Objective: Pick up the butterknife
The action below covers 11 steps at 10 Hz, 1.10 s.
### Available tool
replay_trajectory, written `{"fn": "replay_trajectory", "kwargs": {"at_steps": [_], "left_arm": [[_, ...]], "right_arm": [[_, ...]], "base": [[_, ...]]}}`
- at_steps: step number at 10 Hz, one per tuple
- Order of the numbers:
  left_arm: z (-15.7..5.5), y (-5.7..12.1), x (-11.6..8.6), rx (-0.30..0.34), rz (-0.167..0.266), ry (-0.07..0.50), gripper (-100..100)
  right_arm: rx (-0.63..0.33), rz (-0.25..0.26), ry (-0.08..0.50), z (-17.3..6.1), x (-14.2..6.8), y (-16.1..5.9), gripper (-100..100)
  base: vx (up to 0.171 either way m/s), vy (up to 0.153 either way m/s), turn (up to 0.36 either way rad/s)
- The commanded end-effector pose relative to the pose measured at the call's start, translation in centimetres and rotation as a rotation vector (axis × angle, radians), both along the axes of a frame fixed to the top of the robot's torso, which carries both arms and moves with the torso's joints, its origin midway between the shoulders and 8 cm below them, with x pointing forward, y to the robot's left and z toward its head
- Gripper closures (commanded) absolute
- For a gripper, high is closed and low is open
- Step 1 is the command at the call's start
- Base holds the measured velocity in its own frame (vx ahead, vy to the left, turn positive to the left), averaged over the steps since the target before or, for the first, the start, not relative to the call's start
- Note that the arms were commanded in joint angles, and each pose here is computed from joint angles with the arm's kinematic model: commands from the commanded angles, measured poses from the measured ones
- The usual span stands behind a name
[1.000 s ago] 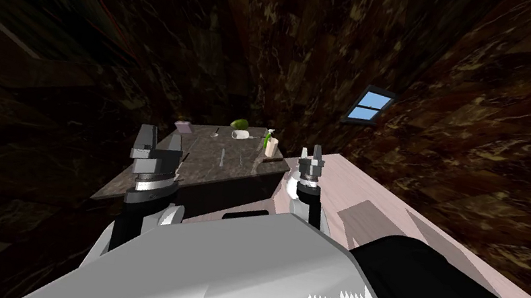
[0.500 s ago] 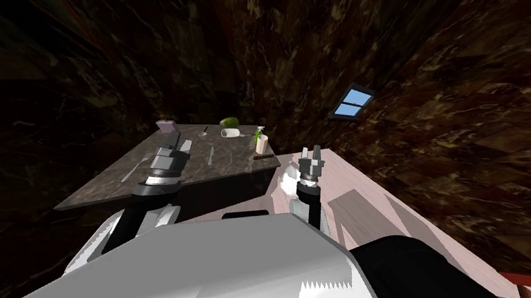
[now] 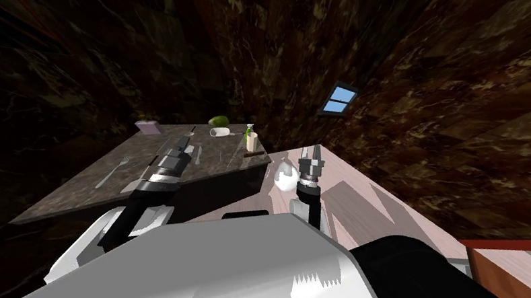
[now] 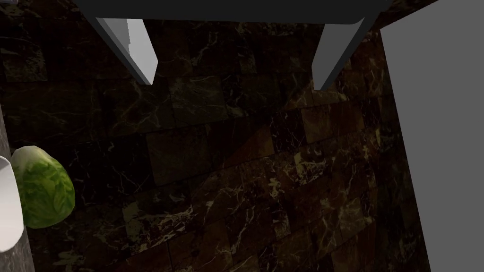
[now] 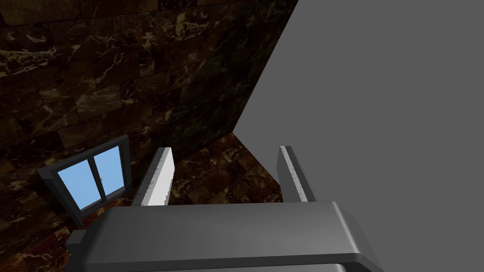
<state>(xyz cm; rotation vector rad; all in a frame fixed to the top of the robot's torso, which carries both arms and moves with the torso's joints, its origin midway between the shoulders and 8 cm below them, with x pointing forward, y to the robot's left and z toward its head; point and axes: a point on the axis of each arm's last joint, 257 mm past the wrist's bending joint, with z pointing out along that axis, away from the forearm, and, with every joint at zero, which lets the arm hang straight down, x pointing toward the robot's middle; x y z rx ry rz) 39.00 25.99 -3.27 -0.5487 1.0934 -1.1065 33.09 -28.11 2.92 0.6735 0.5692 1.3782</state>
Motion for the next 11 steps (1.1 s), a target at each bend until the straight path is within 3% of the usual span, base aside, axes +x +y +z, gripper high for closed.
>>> {"fn": "replay_trajectory", "kwargs": {"at_steps": [1,4,11], "left_arm": [[-1.6,0.7,0.8,0.035,0.016,0.059,-100],[-4.2,2.2,2.0,0.095,0.050,0.155,-100],[-8.2,5.3,3.6,0.183,0.123,0.303,-100]], "right_arm": [[0.000,0.000,0.000,0.0,0.0,0.0,0],[0.000,0.000,0.000,0.0,0.0,0.0,0],[0.000,0.000,0.000,0.0,0.0,0.0,0]], "base": [[-0.045,-0.086,-0.136],[-0.036,-0.086,-0.162],[-0.022,-0.063,-0.117]]}}
